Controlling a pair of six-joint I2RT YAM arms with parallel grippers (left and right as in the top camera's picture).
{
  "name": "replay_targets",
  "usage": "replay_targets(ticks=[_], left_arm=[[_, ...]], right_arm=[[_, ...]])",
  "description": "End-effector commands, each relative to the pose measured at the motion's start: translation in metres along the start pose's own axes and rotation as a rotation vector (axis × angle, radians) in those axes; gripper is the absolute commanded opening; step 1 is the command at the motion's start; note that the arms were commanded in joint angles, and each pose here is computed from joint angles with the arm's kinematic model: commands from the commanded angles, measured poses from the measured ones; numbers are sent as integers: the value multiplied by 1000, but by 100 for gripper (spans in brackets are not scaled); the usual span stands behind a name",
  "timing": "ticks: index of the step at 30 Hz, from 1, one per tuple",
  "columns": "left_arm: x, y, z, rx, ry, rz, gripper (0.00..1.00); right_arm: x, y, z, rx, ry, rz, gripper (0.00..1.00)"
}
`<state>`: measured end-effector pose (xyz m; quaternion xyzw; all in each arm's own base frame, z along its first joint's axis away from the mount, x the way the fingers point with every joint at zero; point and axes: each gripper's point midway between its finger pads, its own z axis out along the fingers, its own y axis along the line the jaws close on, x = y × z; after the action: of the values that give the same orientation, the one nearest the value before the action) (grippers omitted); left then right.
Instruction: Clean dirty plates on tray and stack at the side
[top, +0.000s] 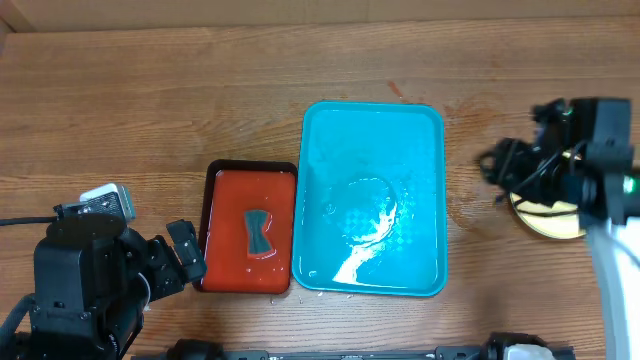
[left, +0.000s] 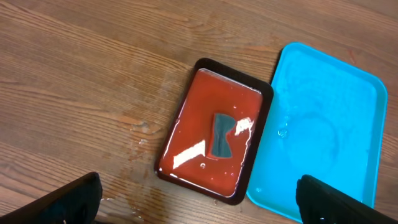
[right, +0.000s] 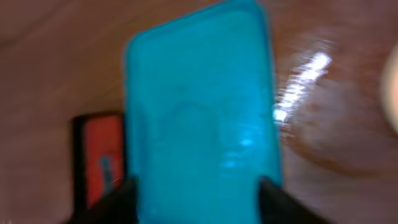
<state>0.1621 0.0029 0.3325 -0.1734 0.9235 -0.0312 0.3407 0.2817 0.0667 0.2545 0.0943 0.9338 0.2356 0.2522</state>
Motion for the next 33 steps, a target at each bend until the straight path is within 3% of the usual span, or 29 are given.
replay_targets(ticks=[1, 10, 19, 33], left_arm=[[-3, 2, -1, -11, -12, 14, 100], [-3, 2, -1, -11, -12, 14, 100], [-3, 2, -1, -11, -13, 14, 100], [-3, 2, -1, -11, -13, 14, 100]], right_arm=[[22, 62, -25, -216, -2, -151, 100], [38, 77, -66, -215, -153, -418, 100], [25, 52, -104, -55, -559, -648, 100], [78, -23, 9, -81, -770, -670, 100]])
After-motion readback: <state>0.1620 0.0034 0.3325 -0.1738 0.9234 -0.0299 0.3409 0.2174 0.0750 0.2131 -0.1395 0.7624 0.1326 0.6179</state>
